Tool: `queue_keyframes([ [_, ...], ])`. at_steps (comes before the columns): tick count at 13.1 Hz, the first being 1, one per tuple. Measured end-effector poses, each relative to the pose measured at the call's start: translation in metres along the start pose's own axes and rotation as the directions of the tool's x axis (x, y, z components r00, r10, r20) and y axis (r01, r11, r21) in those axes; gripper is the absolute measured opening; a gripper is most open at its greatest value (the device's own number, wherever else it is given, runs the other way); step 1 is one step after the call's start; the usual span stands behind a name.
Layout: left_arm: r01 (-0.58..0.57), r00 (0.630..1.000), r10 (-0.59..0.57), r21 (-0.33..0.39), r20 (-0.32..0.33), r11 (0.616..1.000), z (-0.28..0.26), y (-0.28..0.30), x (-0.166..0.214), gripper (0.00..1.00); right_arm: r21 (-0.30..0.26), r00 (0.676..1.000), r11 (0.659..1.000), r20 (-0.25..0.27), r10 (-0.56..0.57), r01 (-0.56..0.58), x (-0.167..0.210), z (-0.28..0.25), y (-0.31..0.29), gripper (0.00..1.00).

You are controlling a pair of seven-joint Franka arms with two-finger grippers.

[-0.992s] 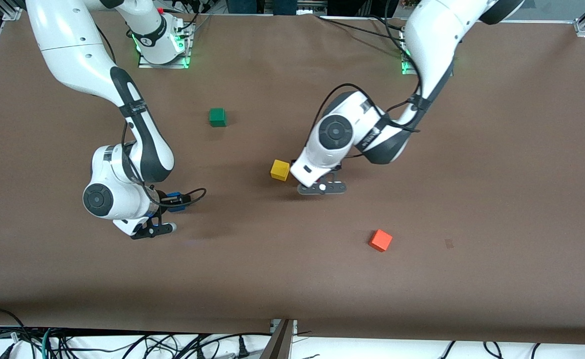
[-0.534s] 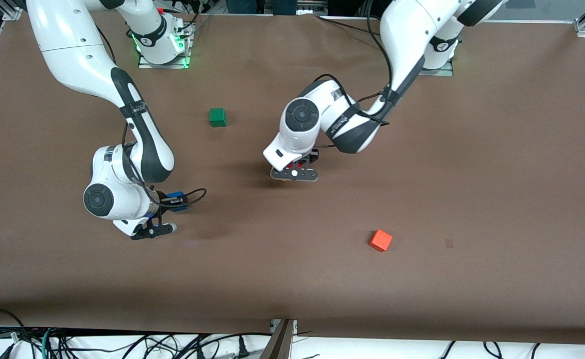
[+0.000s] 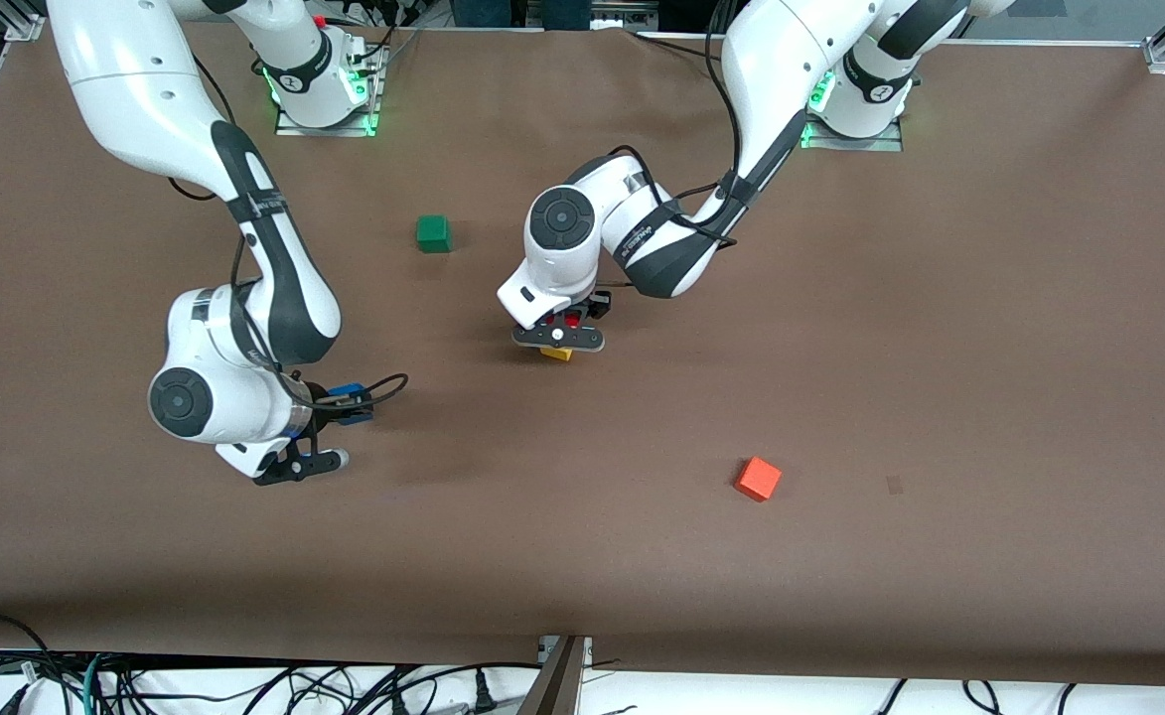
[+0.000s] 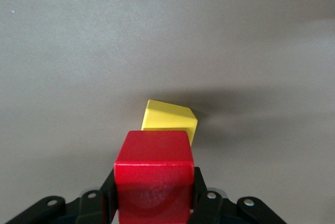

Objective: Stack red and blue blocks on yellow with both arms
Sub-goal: 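Lower the red cube onto the yellow cube and open the left gripper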

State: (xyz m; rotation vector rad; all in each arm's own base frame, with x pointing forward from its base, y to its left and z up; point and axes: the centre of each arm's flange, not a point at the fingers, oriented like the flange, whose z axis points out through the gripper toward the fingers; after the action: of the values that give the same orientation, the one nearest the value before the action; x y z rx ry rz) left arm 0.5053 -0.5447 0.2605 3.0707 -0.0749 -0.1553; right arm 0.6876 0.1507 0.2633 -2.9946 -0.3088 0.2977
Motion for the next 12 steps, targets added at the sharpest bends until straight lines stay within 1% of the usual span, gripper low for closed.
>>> queue_keyframes([
  [3, -0.002, 1.0, 0.002, 0.001, -0.002, 1.0, 0.003, 0.003, 0.0, 0.56, 0.007, 0.999, 1.0, 0.042, 0.012, -0.012, -0.005, -0.041, -0.01, 0.57],
  [5, -0.006, 1.0, 0.006, 0.001, 0.001, 1.0, 0.009, 0.007, 0.0, 0.56, 0.009, 0.999, 1.0, 0.05, 0.007, -0.007, -0.013, -0.071, -0.016, 0.57],
  [7, -0.009, 1.0, 0.009, 0.004, 0.002, 1.0, 0.015, 0.01, -0.001, 0.56, 0.011, 0.998, 1.0, 0.068, -0.001, 0.0, -0.029, -0.105, -0.021, 0.57],
  [9, -0.009, 1.0, 0.009, 0.002, 0.001, 1.0, 0.015, 0.011, 0.0, 0.56, 0.011, 0.997, 1.0, 0.073, -0.007, 0.006, -0.044, -0.133, -0.026, 0.57],
  [10, -0.008, 1.0, 0.008, 0.001, 0.0, 1.0, 0.015, 0.011, 0.001, 0.59, 0.011, 0.998, 1.0, 0.065, -0.009, 0.008, -0.047, -0.141, -0.027, 0.57],
  [12, -0.004, 1.0, 0.004, -0.006, -0.01, 1.0, 0.011, 0.011, 0.005, 0.81, 0.011, 0.999, 1.0, 0.047, -0.013, 0.013, -0.047, -0.15, -0.03, 0.57],
])
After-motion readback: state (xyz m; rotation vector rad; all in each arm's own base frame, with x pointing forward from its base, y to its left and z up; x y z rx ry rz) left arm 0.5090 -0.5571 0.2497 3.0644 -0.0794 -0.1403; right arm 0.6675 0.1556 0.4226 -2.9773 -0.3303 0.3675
